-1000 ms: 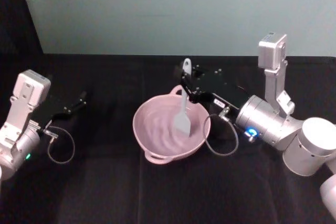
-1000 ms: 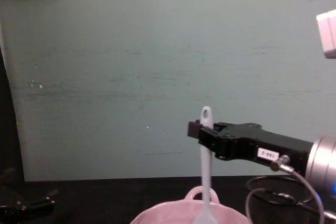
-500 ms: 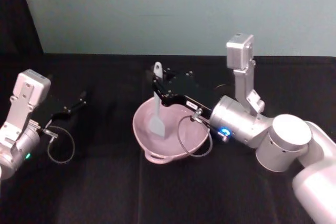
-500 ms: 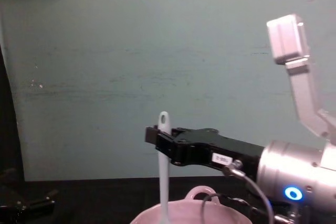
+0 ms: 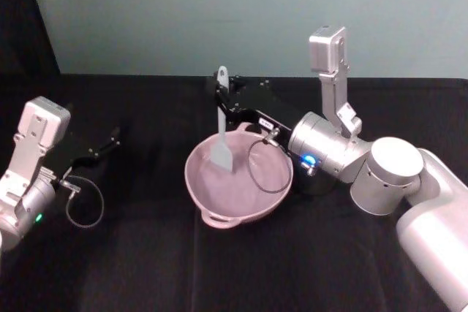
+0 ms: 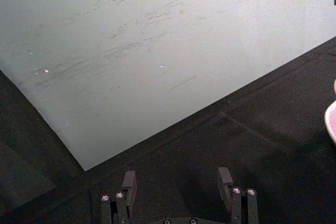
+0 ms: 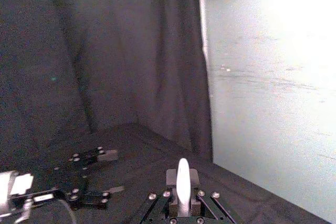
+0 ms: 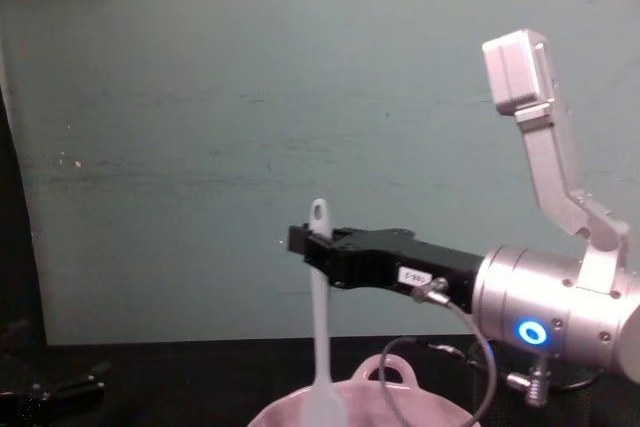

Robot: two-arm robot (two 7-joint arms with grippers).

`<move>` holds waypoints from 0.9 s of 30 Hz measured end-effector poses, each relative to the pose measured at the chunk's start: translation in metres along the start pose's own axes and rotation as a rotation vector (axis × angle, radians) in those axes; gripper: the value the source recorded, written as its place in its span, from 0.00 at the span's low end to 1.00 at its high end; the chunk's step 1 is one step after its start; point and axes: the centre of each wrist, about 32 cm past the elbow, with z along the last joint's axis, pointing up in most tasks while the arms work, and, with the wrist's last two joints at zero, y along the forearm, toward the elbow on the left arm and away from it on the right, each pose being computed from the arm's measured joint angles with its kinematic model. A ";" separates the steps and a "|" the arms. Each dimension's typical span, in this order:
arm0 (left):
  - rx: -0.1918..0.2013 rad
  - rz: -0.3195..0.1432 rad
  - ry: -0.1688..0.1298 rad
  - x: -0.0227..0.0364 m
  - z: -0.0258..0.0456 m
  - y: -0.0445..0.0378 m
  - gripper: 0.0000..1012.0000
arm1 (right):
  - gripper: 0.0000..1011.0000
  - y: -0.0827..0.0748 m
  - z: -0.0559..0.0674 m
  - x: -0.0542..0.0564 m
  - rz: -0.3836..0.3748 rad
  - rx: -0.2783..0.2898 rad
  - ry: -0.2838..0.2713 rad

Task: Use the one hand to pick up the spoon and stir the clear water in the bowl.

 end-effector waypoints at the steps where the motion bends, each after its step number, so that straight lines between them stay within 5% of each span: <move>1: 0.000 0.000 0.000 0.0000 0.0000 0.0000 1.00 | 0.12 -0.001 0.000 0.002 -0.006 0.000 -0.001; 13: 0.000 0.000 0.000 0.0000 0.0000 0.0000 1.00 | 0.12 -0.031 0.005 0.014 -0.063 -0.001 -0.018; 27: 0.000 0.000 0.000 0.0000 0.0000 0.0000 1.00 | 0.12 -0.054 0.008 -0.005 -0.016 -0.017 -0.040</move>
